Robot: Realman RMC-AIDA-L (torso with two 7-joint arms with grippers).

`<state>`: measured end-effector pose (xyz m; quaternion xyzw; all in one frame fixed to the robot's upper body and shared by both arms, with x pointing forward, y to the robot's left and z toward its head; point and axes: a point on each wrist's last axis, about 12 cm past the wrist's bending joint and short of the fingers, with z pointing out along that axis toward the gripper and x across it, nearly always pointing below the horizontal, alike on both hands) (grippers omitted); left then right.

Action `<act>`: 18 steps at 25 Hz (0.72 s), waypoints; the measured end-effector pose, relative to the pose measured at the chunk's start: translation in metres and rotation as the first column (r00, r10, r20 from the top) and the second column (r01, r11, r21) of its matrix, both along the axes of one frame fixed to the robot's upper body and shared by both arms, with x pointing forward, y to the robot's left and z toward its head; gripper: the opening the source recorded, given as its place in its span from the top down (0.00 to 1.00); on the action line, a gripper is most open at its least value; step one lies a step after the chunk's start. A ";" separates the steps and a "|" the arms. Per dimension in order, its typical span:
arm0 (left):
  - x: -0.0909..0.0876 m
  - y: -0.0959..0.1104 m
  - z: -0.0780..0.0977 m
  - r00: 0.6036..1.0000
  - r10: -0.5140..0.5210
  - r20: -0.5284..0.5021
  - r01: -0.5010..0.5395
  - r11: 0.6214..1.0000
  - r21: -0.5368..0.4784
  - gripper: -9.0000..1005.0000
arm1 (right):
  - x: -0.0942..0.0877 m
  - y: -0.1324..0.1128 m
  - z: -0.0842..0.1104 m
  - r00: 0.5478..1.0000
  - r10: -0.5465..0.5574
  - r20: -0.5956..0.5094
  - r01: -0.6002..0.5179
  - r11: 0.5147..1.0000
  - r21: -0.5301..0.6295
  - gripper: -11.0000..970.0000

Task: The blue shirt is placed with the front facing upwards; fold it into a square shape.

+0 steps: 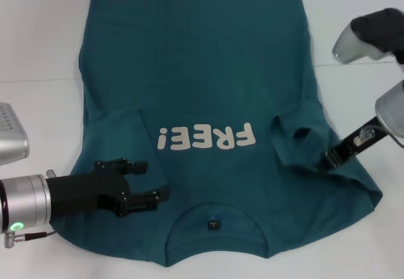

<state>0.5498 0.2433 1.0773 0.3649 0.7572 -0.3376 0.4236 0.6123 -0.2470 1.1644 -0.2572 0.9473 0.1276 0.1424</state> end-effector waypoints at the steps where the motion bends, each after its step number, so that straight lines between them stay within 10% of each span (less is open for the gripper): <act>1: 0.000 0.000 0.000 1.000 0.000 -0.001 0.000 1.000 -0.002 0.18 | -0.001 0.002 -0.001 1.000 0.019 -0.008 -0.019 1.000 -0.012 0.98; 18: 0.000 -0.001 0.000 1.000 0.007 -0.003 -0.007 1.000 -0.010 0.18 | -0.008 -0.002 -0.005 0.997 0.041 -0.070 -0.047 0.996 -0.082 0.83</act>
